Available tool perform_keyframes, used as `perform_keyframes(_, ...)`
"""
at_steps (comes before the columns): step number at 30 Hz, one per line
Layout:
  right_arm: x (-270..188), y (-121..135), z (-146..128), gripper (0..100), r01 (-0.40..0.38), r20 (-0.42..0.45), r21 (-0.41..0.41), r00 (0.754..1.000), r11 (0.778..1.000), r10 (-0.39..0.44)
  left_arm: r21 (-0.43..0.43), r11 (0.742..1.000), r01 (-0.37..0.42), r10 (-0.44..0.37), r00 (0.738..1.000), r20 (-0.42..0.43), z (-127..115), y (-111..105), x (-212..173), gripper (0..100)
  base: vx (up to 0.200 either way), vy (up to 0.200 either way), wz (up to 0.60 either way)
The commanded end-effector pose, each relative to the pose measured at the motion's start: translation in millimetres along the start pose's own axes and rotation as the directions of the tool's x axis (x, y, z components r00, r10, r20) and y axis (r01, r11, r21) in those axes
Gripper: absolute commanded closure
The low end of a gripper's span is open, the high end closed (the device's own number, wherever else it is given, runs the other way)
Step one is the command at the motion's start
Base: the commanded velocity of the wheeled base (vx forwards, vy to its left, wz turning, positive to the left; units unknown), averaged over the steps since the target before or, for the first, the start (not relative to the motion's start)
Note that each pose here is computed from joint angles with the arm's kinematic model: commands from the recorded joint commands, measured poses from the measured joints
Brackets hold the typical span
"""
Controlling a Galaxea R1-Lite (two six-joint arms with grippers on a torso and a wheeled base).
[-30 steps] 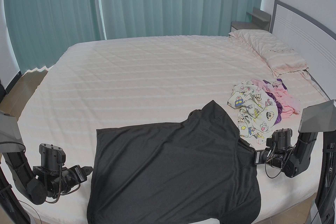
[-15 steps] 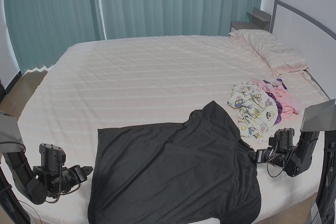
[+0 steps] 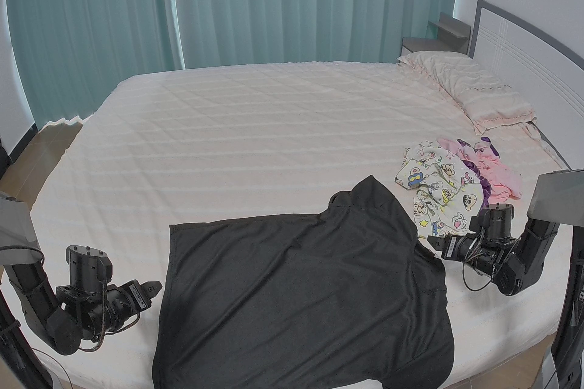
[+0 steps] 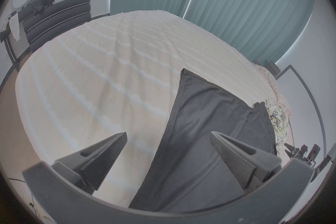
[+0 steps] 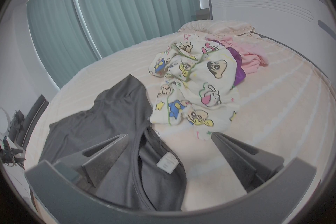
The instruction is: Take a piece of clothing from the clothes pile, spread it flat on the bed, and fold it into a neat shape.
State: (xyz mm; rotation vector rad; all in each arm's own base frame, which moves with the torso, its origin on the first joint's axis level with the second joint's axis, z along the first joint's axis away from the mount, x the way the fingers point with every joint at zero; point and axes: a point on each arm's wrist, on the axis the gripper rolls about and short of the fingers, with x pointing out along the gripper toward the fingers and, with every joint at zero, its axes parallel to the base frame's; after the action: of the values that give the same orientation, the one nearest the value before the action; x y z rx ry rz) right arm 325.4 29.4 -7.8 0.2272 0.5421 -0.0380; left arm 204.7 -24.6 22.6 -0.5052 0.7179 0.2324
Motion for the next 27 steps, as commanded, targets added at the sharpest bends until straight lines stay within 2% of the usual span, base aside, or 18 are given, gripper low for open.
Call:
perform_keyframes(1, 1, 5, 6, 0, -0.017, 0.027, 0.01, 0.999, 1.0, 0.017, 0.004, 1.0, -0.006, 0.007, 1.0, -0.009, -2, 1, 0, 0, 0.2, 0.0, 0.0)
perform_keyframes(6, 6, 20, 13, 0, -0.07, 0.056, 0.083, 0.996, 0.994, 0.066, 0.002, 1.0, -0.007, 0.007, 1.0, -0.02, -4, 2, 0, 0, 0.0, 0.0, 0.0)
perform_keyframes(11, 12, 39, 14, 0, -0.116, 0.043, 0.132, 0.993, 0.984, 0.111, -0.001, 1.0, 0.014, -0.014, 0.999, -0.033, -4, 2, 0, 0, 0.0, 0.0, 0.0)
perform_keyframes(14, 20, 50, 23, 0, -0.143, 0.051, 0.202, 0.989, 0.969, 0.136, -0.004, 1.0, 0.03, -0.03, 0.999, -0.045, -4, 2, 0, 0, 0.0, 0.0, 0.0)
perform_keyframes(16, 25, 58, 32, 0, -0.16, 0.056, 0.276, 0.987, 0.948, 0.15, -0.025, 0.998, 0.051, -0.052, 0.998, -0.038, -1, -1, 1, 0, 0.0, 0.0, 0.0)
perform_keyframes(21, 37, 73, 50, 0, -0.163, 0.011, 0.388, 0.985, 0.907, 0.172, -0.129, 0.98, 0.152, -0.141, 0.986, 0.094, 26, -21, 12, 0, 0.0, 0.0, 0.0)
perform_keyframes(24, 40, 76, 53, 0, -0.182, -0.017, 0.403, 0.978, 0.897, 0.207, -0.13, 0.972, 0.193, -0.173, 0.973, 0.15, 42, -32, 20, 0, 0.0, 0.0, 0.0)
perform_keyframes(27, 45, 77, 50, 0, -0.186, -0.03, 0.394, 0.976, 0.9, 0.215, -0.126, 0.968, 0.216, -0.192, 0.966, 0.175, 57, -44, 39, 0, 0.0, 0.0, 0.0)
